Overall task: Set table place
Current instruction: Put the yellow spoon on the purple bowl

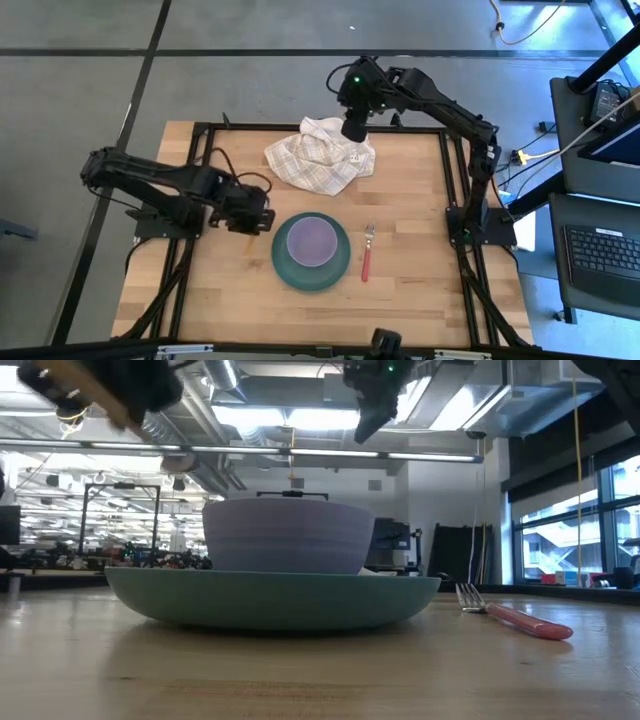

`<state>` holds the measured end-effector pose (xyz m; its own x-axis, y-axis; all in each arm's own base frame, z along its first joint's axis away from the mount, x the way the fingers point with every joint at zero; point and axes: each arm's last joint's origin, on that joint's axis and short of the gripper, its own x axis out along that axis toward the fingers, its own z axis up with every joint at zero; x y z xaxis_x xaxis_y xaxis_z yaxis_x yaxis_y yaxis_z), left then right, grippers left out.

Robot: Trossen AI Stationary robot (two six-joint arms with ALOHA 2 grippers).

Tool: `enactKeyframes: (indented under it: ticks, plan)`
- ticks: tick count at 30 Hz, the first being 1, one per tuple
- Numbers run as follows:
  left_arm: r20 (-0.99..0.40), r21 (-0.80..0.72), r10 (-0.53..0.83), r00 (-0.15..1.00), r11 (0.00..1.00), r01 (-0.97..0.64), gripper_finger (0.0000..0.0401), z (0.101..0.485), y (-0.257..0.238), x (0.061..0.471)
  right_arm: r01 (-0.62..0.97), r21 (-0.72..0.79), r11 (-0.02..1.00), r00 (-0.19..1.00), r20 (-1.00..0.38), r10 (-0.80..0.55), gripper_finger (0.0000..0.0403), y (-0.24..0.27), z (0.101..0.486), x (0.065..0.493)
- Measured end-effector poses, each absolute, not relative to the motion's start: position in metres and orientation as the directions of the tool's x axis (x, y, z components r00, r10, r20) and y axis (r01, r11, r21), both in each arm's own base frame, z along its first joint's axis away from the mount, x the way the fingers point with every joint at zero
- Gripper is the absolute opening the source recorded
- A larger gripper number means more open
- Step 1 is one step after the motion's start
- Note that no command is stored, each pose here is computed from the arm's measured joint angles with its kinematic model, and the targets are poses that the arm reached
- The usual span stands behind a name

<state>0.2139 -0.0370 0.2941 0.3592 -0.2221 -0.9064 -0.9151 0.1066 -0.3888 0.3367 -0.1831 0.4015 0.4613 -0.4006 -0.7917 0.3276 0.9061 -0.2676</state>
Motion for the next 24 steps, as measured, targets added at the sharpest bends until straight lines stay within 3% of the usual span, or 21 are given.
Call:
enactKeyframes:
  ticks: [5, 11, 20, 24]
  plan:
    - [-0.877, -0.42, -0.33, 0.348, 0.18, -0.889, 0.0042, 0.307, -0.032, 0.227, 0.379, -0.26, 0.888, 0.396, -0.822, -0.409, 0.0117, -0.204, 0.398, 0.32]
    - [-0.845, -0.437, -0.466, 0.264, 0.315, -0.843, 0.0042, 0.297, -0.028, 0.259, 0.465, -0.251, 0.849, 0.341, -0.834, -0.433, 0.0117, -0.231, 0.397, 0.298]
    - [-0.829, -0.512, -0.481, 0.284, 0.45, -0.732, 0.0042, 0.298, -0.01, 0.32, 0.567, -0.24, 0.788, 0.291, -0.836, -0.465, 0.0117, -0.262, 0.397, 0.271]
    - [-0.829, -0.491, -0.512, 0.226, 0.471, -0.733, 0.0042, 0.293, -0.005, 0.334, 0.606, -0.241, 0.758, 0.27, -0.834, -0.481, 0.0117, -0.275, 0.397, 0.258]
